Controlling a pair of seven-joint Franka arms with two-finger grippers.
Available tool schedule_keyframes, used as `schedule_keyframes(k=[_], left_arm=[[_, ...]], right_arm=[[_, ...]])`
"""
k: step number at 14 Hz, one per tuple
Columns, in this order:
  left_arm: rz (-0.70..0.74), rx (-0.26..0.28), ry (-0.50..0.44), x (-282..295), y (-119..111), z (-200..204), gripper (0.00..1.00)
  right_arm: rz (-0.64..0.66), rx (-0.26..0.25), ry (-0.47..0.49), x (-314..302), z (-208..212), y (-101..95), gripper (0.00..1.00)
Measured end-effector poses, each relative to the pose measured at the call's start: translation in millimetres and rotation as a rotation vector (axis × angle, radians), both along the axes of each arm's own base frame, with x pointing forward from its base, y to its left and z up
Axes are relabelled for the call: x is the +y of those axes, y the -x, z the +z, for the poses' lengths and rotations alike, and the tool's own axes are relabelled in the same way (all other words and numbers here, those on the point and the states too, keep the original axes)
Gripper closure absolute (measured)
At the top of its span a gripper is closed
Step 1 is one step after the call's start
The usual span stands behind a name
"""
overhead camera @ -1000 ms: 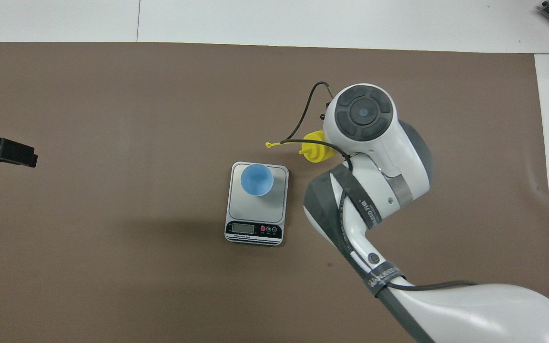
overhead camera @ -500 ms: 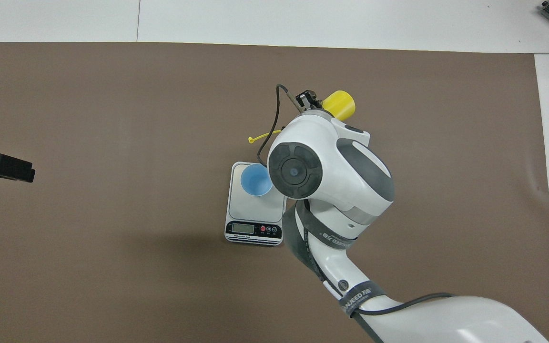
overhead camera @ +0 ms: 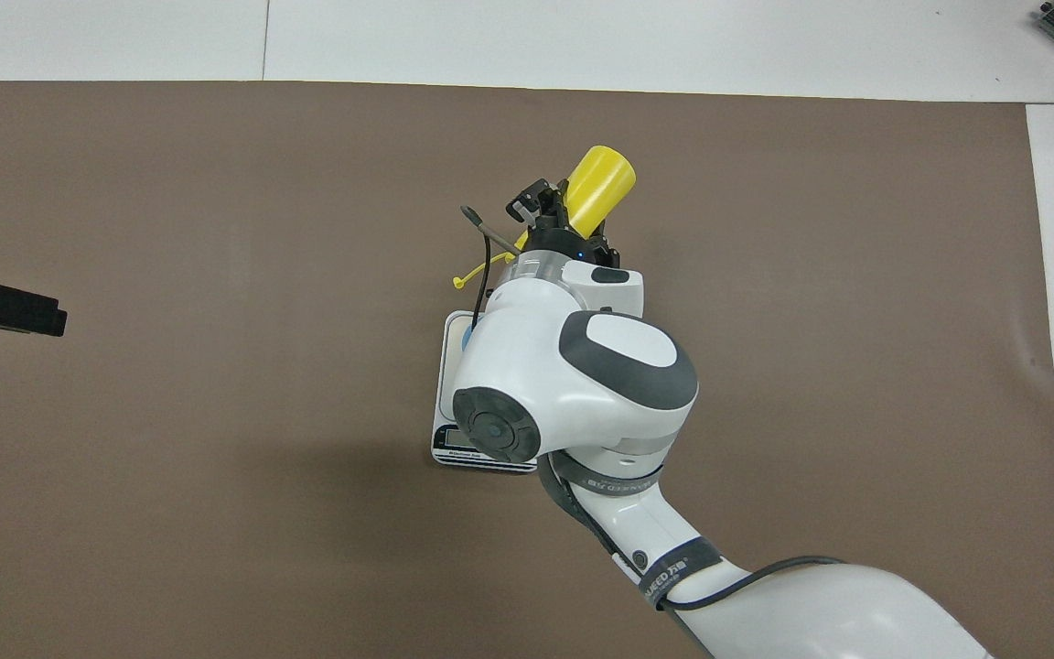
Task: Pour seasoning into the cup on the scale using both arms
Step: 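Tilt the yellow bottle with the right gripper to pour into the cup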
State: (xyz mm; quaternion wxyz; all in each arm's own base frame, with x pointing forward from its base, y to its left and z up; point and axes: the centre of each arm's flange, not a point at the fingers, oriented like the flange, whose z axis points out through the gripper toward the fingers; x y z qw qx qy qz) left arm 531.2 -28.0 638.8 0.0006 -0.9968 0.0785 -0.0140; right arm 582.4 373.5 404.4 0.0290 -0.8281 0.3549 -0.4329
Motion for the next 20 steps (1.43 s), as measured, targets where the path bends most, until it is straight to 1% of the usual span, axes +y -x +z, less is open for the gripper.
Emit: schedule_keyframes(k=[2,4,8,10,18,20], left_arm=[[0.001,0.000,0.002,1,-3,-3,0.00],[0.000,0.008,0.002,0,-4,-7,0.00],[-0.003,0.013,0.002,-1,-4,-10,0.00],[-0.004,0.014,0.002,-2,-4,-10,0.00],[-0.006,0.018,0.001,-3,-4,-12,0.00],[-0.007,0.018,0.001,-3,-4,-12,0.00]], right_arm=[[0.048,-0.078,0.071,6,-18,2.3,0.41],[0.071,-0.123,0.106,6,-29,3.8,0.41],[0.092,-0.144,0.118,25,-32,19.3,0.41],[0.095,-0.153,0.117,31,-32,23.8,0.41],[0.088,-0.165,0.117,27,-28,20.2,0.41],[0.076,-0.167,0.089,24,-23,17.0,0.41]])
